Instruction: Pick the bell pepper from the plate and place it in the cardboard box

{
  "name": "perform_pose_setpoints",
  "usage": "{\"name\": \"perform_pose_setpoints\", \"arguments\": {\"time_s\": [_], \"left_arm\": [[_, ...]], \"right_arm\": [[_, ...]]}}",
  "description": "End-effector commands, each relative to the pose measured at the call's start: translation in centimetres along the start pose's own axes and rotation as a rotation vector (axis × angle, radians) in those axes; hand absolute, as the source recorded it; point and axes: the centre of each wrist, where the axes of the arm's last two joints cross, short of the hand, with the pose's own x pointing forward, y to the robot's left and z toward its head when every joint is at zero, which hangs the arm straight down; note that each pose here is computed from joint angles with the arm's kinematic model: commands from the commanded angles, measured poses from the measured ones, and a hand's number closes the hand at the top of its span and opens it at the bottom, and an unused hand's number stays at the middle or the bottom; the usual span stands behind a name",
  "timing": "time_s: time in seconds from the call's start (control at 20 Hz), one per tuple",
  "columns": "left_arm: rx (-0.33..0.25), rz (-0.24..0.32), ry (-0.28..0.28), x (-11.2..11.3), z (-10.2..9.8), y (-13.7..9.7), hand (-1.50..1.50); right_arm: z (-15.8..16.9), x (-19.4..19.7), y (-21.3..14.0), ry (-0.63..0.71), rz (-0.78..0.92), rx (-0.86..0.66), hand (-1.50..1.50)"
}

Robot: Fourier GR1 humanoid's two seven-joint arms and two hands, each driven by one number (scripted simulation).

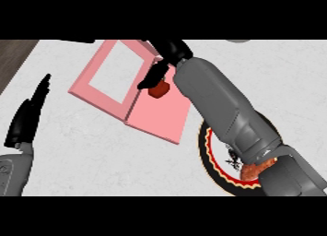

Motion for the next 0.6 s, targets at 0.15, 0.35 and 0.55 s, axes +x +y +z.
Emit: {"name": "perform_pose_setpoints", "arguments": {"time_s": [0.15, 0.35, 0.55], "left_arm": [[0.009, -0.001, 0.010, -0.8, 0.4, -0.4, 0.00], [0.035, -0.004, 0.016, -0.1, 0.0, 1.4, 0.00], [0.047, 0.006, 0.047, -2.4, 2.4, 0.2, 0.00]], "right_arm": [[0.4, -0.5, 0.0, -0.101, -0.180, -0.163, -1.50], [-0.3, 0.3, -1.6, -0.100, -0.310, -0.233, -1.50], [0.8, -2.3, -2.2, -0.139, -0.385, -0.245, -1.50]]}}
